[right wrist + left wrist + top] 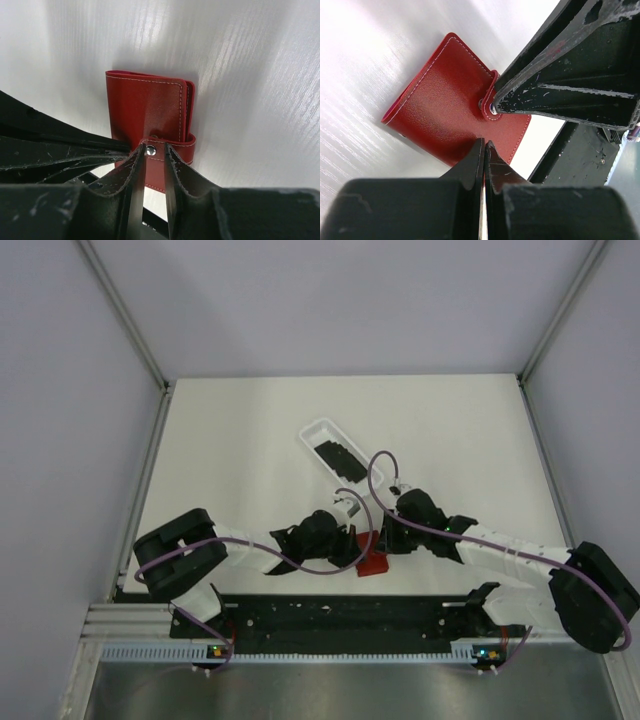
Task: Put the credit cards into the card holder
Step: Close the card holder at the corner of the board.
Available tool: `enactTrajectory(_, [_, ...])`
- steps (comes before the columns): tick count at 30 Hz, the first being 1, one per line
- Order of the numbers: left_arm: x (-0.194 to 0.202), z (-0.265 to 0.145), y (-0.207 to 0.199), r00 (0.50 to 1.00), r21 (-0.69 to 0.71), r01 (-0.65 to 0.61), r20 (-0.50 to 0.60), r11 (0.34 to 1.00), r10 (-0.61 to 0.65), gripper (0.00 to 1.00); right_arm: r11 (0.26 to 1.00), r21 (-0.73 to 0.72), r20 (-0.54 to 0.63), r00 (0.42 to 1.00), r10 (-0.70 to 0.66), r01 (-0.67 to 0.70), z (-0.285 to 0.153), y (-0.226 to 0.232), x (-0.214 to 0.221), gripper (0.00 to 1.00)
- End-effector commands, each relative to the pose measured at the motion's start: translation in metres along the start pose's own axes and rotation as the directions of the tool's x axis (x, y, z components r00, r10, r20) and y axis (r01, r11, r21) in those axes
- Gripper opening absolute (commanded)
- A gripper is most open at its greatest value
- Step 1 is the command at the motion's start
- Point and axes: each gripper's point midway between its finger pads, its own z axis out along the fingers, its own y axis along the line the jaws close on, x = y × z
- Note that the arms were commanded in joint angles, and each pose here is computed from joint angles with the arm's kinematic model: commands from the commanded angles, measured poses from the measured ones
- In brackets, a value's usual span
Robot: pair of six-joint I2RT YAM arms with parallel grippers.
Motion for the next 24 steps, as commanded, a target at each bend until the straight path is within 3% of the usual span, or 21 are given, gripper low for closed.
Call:
enactTrajectory(1, [0.008,-0.001,0.001,1.000,0.009,0.003,-0.020,1.000,-0.003,0.00,0.999,-0.039,0.016,1.000,-0.009,0.010,0.001,0.006,-0.004,0.21])
enactTrajectory(24, [0.009,0.000,-0.004,0.999,0.029,0.008,-0.031,1.000,-0.008,0.00,0.998,-0.061,0.038,0.999,-0.010,0.013,-0.009,0.012,-0.009,0.26])
